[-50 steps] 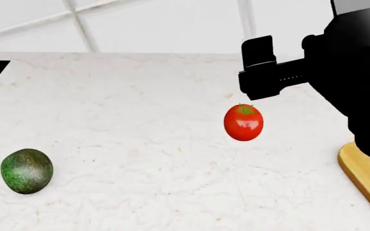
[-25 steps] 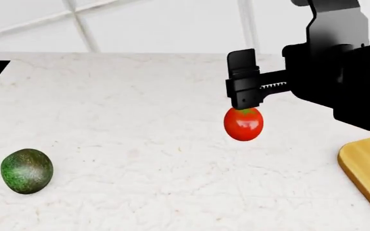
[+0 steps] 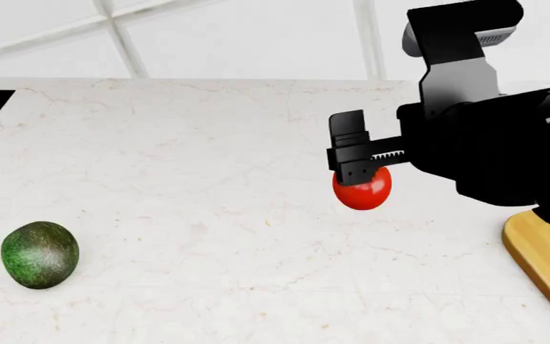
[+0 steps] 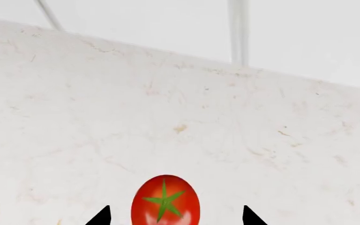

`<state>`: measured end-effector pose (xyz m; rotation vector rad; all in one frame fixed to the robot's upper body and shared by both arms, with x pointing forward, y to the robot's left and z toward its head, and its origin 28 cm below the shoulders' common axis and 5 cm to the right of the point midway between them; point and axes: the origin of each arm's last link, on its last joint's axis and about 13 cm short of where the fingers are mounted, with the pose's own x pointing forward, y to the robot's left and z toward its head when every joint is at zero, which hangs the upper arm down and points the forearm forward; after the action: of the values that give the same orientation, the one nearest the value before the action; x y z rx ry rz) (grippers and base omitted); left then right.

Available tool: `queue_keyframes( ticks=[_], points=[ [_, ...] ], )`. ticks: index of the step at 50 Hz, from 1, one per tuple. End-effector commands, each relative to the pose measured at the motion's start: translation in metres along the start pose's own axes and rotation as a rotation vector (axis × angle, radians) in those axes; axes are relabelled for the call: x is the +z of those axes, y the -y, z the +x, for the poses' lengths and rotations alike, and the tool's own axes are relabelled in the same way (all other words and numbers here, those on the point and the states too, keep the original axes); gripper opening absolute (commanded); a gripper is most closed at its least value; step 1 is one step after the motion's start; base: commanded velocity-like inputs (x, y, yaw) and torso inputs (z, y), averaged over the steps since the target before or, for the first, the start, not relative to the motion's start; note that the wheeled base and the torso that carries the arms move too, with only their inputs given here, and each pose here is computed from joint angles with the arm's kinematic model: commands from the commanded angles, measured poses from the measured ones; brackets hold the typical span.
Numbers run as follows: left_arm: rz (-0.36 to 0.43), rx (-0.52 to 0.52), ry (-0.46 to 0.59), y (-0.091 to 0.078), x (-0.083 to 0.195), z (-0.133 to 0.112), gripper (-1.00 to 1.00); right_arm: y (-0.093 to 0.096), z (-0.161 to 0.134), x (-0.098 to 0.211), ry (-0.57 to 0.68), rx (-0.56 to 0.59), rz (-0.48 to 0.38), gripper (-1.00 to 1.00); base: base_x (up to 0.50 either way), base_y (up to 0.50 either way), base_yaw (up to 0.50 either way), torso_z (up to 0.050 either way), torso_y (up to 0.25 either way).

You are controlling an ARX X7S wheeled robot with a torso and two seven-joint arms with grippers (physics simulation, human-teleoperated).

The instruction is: Place the avocado, onion, tomato and bell pepper on the cutting board.

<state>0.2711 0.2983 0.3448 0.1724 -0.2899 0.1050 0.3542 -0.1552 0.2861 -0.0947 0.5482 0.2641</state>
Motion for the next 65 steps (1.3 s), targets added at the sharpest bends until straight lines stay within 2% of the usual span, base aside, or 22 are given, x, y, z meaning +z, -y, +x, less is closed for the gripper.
queue_keyframes(
  ticks=[1, 25, 38, 39, 49, 58, 65],
  points=[
    [0.003, 0.001, -0.003, 0.000, -0.002, 0.000, 1.00, 0.000, 0.022, -0.009, -0.019, -0.006, -0.011, 1.00, 0.00, 0.00, 0.00, 0.000, 0.000],
    [0.011, 0.002, -0.005, 0.000, -0.005, 0.000, 1.00, -0.001, 0.054, -0.029, -0.090, 0.003, 0.014, 1.00, 0.00, 0.00, 0.00, 0.000, 0.000],
    [0.013, 0.004, -0.006, 0.000, -0.006, -0.001, 1.00, -0.002, 0.065, -0.038, -0.110, 0.012, -0.001, 1.00, 0.00, 0.00, 0.00, 0.000, 0.000],
    [0.013, 0.004, -0.008, 0.000, -0.006, -0.001, 1.00, -0.002, 0.065, -0.038, -0.111, 0.014, -0.001, -1.00, 0.00, 0.00, 0.00, 0.000, 0.000],
    [0.013, 0.001, -0.006, 0.000, -0.005, 0.000, 1.00, -0.005, 0.058, -0.038, -0.120, 0.038, -0.035, -1.00, 0.00, 0.00, 0.00, 0.000, 0.000],
    [0.016, -0.007, -0.009, 0.001, -0.006, 0.000, 1.00, -0.008, 0.016, -0.021, -0.021, 0.046, -0.065, -1.00, 0.00, 0.00, 0.00, 0.000, 0.000],
    [0.025, -0.026, -0.016, 0.006, -0.009, -0.001, 1.00, -0.013, -0.011, -0.022, 0.057, 0.041, -0.087, -1.00, 0.00, 0.00, 0.00, 0.000, 0.000]
  ],
)
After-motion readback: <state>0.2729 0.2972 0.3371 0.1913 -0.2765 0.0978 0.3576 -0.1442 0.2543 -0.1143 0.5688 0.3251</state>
